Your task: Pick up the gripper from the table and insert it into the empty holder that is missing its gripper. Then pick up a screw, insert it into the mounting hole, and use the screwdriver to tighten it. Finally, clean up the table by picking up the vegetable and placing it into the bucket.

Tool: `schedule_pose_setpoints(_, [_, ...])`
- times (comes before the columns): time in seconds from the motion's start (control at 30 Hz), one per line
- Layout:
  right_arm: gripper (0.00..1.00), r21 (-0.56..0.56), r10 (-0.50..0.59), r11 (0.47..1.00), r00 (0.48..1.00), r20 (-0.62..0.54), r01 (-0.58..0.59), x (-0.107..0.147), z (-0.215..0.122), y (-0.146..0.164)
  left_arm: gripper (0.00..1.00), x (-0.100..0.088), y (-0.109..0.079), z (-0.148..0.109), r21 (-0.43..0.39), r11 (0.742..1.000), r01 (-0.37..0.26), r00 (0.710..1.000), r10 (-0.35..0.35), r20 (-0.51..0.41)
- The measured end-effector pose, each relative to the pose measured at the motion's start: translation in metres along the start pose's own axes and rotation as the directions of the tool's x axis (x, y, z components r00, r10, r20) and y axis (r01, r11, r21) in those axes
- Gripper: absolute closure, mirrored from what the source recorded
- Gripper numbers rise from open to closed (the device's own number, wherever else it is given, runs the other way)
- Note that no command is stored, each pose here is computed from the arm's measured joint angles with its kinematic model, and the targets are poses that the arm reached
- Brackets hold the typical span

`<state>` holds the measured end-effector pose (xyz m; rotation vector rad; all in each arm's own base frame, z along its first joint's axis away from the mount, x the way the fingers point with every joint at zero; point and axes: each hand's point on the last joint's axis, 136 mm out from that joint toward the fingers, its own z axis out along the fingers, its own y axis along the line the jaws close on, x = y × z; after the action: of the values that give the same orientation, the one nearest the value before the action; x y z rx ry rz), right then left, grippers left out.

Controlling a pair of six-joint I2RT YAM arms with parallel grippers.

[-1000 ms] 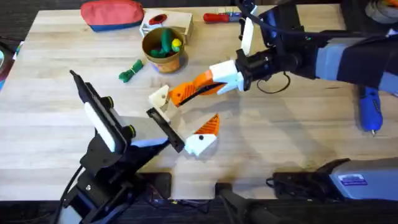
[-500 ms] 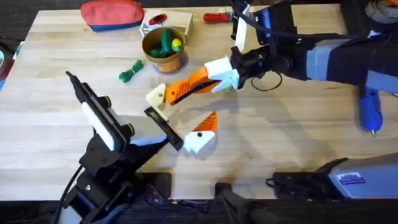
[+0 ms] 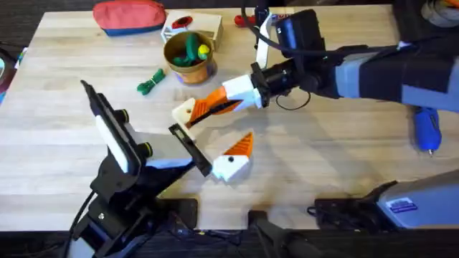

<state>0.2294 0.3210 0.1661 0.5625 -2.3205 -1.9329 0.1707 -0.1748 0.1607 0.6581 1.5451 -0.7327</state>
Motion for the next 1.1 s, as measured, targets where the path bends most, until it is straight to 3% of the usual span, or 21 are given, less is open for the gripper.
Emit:
schedule_pose_setpoints(0.07, [0.998, -0.002, -0.007, 1.0, 1.0, 0.004, 0.007, -0.003, 0.001, -0.003, 0.015, 0.0, -0.006, 0.0, 0.037, 0.999, 0.007, 1.0, -0.007, -0.002])
schedule_pose_setpoints(0.67, [0.974, -0.01, -0.008, 1.0, 1.0, -0.004, 0.008, -0.003, 0.004, -0.004, 0.015, 0.0, -0.006, 0.0, 0.038, 0.999, 0.023, 1.0, -0.023, -0.002])
schedule_pose_setpoints(0.8, [0.82, -0.018, -0.015, 1.0, 1.0, -0.008, 0.014, -0.003, 0.004, -0.003, 0.016, 0.0, -0.007, 0.0, 0.044, 0.998, 0.037, 0.999, -0.037, -0.002])
schedule_pose_setpoints(0.87, [0.717, -0.029, -0.018, 0.999, 1.0, -0.022, 0.017, 0.0, 0.007, -0.001, 0.015, 0.0, -0.016, -0.001, 0.089, 0.995, 0.04, 0.999, -0.039, -0.005])
schedule_pose_setpoints(1.1, [0.53, -0.057, -0.015, 0.998, 0.998, -0.058, 0.012, 0.007, 0.011, 0.002, 0.015, 0.0, -0.024, -0.001, 0.132, 0.99, 0.042, 0.999, -0.041, -0.008])
